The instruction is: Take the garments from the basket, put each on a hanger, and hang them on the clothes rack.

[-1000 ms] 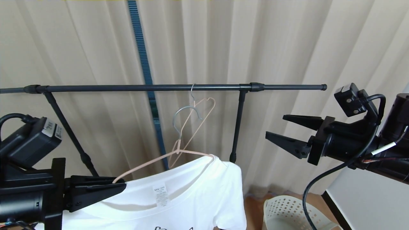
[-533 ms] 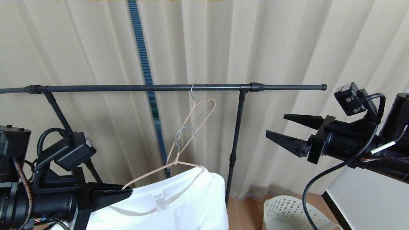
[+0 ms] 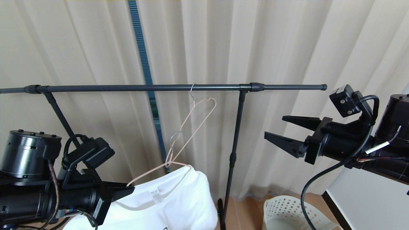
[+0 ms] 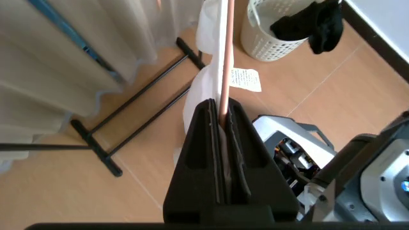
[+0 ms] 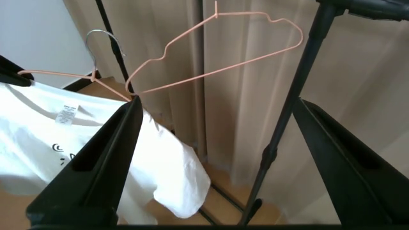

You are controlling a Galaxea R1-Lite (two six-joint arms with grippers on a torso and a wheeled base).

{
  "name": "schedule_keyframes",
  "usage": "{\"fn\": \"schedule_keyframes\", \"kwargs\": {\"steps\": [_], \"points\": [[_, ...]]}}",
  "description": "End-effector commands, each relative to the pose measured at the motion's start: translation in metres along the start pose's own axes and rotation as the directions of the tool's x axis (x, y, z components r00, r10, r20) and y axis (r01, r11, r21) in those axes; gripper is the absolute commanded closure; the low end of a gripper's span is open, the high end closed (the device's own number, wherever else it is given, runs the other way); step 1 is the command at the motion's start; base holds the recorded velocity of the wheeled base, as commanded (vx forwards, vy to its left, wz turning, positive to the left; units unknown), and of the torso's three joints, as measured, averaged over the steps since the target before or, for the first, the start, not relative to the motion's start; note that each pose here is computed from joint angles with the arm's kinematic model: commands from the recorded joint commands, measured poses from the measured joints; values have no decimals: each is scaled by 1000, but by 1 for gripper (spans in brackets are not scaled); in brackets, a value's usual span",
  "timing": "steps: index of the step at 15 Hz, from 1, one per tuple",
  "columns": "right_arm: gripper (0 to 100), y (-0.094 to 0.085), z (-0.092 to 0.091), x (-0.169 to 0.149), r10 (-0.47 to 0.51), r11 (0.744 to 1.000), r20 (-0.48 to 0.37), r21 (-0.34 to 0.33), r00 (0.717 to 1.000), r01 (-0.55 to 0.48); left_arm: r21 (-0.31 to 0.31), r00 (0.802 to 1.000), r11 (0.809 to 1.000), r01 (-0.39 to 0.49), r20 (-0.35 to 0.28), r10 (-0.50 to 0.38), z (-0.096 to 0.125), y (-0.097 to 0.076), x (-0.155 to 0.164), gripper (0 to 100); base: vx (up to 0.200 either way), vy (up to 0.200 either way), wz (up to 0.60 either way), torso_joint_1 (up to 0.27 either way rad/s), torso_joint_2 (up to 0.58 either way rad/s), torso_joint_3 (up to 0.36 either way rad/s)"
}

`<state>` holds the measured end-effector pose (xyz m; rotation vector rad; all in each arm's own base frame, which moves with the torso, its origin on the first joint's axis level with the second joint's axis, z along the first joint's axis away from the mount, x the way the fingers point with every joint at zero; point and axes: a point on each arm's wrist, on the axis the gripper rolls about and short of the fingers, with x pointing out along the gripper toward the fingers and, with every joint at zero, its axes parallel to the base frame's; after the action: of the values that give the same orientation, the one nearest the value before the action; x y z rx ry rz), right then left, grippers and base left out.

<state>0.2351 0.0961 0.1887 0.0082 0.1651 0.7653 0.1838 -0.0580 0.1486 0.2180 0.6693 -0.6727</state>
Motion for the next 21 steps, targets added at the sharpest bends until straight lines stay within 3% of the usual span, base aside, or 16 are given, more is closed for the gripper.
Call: {"fn": "schedule_keyframes", "kwargs": {"steps": [1,7,11,16,18,21], "points": [[0,0,-1,1,1,1000,-5,2,1000,-1,-16,998,1000,-18,-55,17,-4,5,14,100,0,0,0,0,0,0],[0,-1,-1,1,-2,1000,-4,2,1000,2,-36,989,994,-102,-108,97,-9,15,22,100,0,0,0,0,0,0],[0,-1,-1,1,-2,1000,-4,2,1000,2,-87,982,985,-149,-134,137,-21,25,18,100,0,0,0,0,0,0],[0,-1,-1,2,-2,1000,-5,3,1000,2,-130,973,968,-214,-117,199,-32,39,15,100,0,0,0,0,0,0],[0,-2,-2,3,-2,1000,-9,4,1000,2,-141,973,964,-226,-86,216,-25,44,17,100,0,0,0,0,0,0],[0,-2,-2,3,-2,1000,-9,4,1000,2,-195,966,952,-237,55,252,6,54,24,100,0,0,0,0,0,0]]}}
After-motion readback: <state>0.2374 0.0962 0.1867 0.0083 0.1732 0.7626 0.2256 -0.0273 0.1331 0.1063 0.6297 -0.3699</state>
